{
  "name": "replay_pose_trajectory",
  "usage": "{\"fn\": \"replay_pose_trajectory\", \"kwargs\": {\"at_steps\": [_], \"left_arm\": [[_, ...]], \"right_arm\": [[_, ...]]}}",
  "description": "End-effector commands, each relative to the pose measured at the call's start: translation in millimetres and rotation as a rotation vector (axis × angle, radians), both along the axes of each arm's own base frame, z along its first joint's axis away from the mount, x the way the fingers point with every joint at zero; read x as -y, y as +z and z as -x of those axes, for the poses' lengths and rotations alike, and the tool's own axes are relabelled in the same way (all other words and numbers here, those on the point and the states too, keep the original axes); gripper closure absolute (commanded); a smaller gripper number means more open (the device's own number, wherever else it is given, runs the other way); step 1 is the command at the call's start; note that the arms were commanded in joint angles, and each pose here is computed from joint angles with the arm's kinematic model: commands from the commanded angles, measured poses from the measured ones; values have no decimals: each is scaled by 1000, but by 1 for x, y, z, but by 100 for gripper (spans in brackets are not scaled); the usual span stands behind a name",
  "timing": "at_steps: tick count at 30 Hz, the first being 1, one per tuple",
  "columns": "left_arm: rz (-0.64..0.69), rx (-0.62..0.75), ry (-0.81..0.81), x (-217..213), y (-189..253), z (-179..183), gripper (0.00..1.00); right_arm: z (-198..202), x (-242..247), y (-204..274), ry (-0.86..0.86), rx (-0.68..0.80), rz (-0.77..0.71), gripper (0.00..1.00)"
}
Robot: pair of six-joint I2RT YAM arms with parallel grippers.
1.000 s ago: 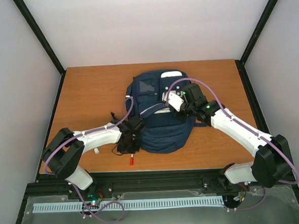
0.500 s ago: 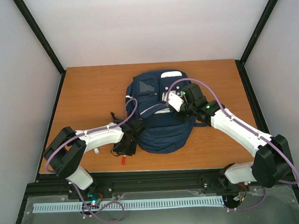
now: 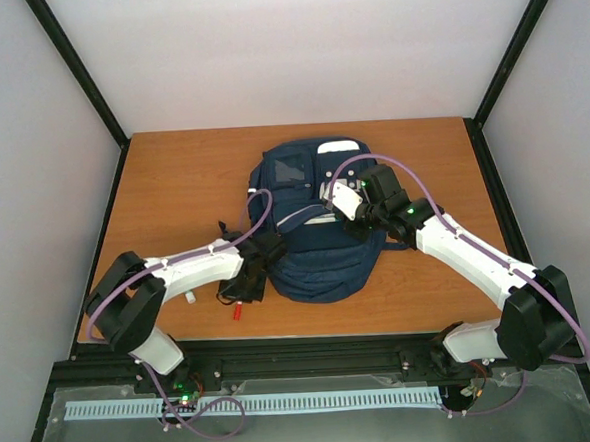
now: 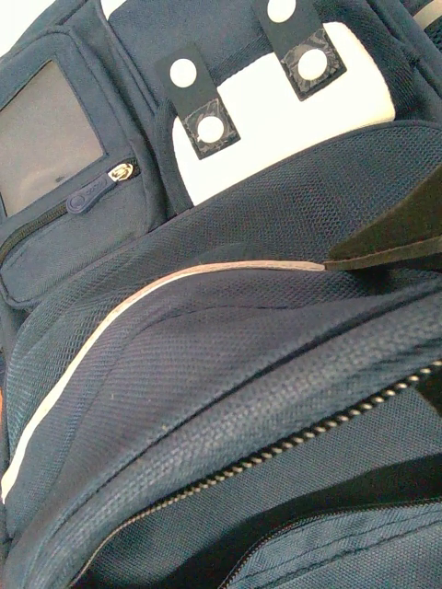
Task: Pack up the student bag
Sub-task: Pick up the stationery from the center of the board, then place the stationery in the student bag.
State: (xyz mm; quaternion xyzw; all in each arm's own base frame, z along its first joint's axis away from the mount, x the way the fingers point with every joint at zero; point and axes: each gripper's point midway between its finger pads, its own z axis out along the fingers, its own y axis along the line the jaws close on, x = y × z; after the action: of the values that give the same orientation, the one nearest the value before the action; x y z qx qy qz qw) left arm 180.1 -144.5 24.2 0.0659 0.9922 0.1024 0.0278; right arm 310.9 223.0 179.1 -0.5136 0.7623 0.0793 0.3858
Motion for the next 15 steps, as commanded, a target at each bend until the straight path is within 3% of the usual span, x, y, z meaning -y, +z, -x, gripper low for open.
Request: {"fn": "replay_pose_trajectory", "kwargs": {"at_steps": [1,7,12,15], "left_arm": [[24,115,-27,7,43,-20,99],[205,336,-136,28,104,-44,99],[586,544,-433,81,183,-31,99],[680,657,-532,90,218,-26,99]], "right_arm": [[0,-10,18,30,39,-74,94],[1,-8,30,23,62,-90,94],[3,-7,38,26,76,-111,94],[7,-9,45,49,82,-137,94]]}}
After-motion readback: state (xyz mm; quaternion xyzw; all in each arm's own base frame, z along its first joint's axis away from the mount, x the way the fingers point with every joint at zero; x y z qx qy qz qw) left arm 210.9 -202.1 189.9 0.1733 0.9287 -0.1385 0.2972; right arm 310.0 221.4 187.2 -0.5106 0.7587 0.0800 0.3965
